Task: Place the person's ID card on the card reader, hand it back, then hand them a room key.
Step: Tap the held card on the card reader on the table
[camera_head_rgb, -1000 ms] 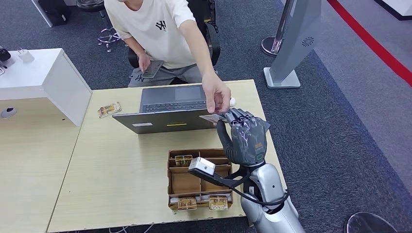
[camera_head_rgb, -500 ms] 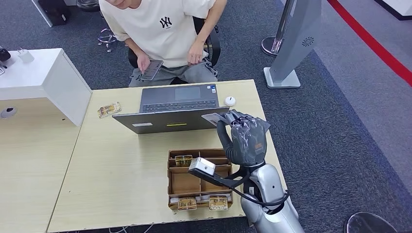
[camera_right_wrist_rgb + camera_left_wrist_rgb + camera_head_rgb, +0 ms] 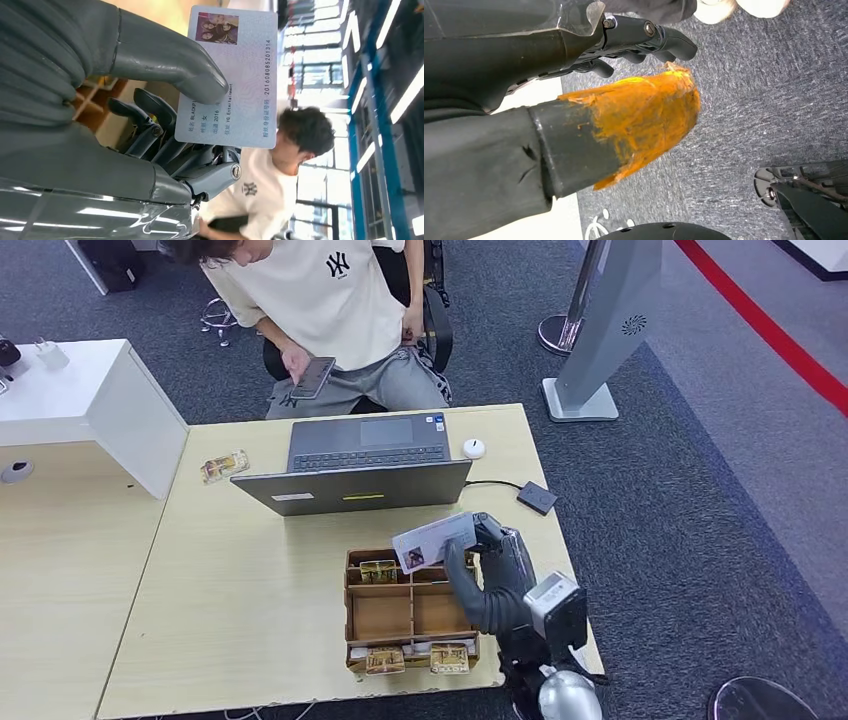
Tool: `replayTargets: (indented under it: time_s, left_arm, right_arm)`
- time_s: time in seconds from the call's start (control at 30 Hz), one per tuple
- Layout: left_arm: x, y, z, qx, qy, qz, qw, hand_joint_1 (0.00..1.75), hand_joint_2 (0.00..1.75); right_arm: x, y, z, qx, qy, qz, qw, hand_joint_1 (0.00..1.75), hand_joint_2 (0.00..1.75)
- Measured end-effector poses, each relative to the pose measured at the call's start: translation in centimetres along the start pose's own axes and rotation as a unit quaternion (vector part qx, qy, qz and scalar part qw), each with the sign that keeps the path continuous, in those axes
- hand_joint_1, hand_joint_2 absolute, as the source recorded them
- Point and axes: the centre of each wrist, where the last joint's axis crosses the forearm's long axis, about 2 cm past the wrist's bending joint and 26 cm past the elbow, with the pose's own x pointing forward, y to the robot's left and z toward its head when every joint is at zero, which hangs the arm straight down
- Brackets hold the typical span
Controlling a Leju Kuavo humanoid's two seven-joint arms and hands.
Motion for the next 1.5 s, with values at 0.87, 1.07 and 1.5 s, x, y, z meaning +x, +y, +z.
replayTargets:
  time_s: [0.87,1.07,1.5]
  left_arm:
    - [-0.8,0.1,-0.1,0.008,0.004,0.079,0.997,0.0,0.0]
    - [-0.8,0.1,-0.1,0.009,0.002,0.08,0.997,0.0,0.0]
    - [-0.8,0.2,-0.1,0.009,0.003,0.08,0.997,0.0,0.0]
  right_arm:
    - [-0.3,-10.8,9.4,-0.103,0.131,0.137,0.977,1.75,1.75]
    - [-1.2,-12.0,10.4,-0.092,0.172,0.227,0.954,1.75,1.75]
    - [-3.5,-13.5,12.1,-0.085,0.25,0.306,0.915,1.75,1.75]
